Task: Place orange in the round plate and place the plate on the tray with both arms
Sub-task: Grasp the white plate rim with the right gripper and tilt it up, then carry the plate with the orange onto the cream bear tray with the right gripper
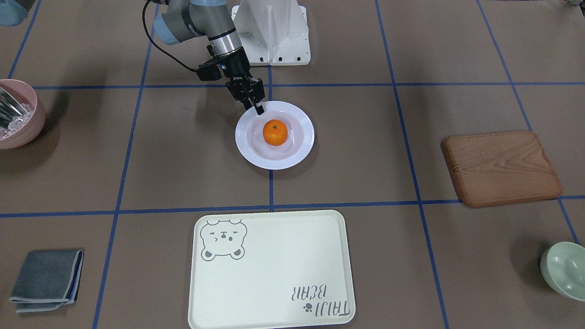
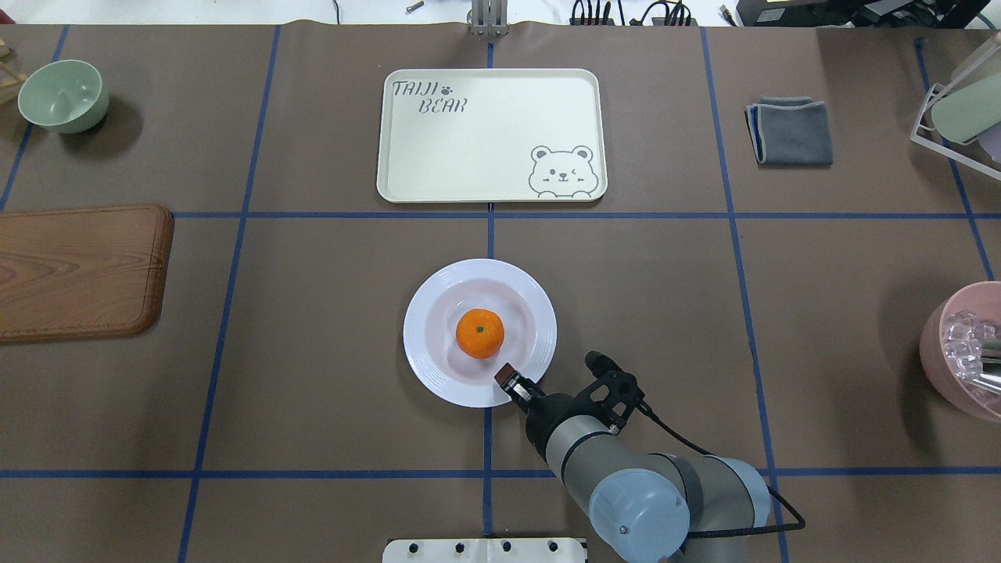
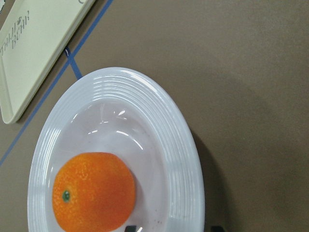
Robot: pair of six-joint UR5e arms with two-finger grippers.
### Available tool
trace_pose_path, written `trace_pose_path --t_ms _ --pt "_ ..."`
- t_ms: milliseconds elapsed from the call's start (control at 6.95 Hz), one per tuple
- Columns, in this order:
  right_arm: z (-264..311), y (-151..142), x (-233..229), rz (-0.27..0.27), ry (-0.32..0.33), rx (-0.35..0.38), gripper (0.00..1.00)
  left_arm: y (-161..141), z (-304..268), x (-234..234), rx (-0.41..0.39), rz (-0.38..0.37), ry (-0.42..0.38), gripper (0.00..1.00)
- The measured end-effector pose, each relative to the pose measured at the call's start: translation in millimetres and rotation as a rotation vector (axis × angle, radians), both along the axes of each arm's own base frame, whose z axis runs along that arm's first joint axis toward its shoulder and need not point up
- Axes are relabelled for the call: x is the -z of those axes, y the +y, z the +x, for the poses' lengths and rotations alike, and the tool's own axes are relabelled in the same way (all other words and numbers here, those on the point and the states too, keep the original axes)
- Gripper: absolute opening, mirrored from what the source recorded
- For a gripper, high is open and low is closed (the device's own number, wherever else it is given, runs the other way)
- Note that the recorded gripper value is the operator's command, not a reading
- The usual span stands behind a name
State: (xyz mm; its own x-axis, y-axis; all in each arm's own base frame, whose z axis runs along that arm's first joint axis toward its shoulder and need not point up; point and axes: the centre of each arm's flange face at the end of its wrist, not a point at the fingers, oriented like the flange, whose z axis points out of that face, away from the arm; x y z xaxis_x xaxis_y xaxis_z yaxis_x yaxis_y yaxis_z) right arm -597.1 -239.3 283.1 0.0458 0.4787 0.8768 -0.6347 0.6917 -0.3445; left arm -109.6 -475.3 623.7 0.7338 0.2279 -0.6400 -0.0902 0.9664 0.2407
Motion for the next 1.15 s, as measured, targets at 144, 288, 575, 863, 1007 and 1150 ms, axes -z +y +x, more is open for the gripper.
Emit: trace_pose_path --t_ms 144,288,575,863,1007,1150 --pt "-5 -1 0 -0.007 -0.001 -0.007 0.37 0 0 0 0.000 0.000 0.000 0.99" --pt "-10 -2 0 -0.009 0.000 -0.015 0.00 0 0 0 0.000 0.000 0.000 0.99" --pt "-10 -7 7 -0.023 -0.034 -0.040 0.00 0 0 0 0.000 -0.001 0.000 0.99" --pt "2 -16 18 -0.011 -0.131 -0.107 0.00 7 -1 -4 0.005 -0.008 0.002 0.99" --pt "8 -20 23 -0.004 -0.181 -0.131 0.00 14 -3 -3 0.009 -0.009 0.002 0.99" --pt "16 -22 29 0.002 -0.250 -0.151 0.00 24 -2 -2 0.014 -0.011 0.002 0.99"
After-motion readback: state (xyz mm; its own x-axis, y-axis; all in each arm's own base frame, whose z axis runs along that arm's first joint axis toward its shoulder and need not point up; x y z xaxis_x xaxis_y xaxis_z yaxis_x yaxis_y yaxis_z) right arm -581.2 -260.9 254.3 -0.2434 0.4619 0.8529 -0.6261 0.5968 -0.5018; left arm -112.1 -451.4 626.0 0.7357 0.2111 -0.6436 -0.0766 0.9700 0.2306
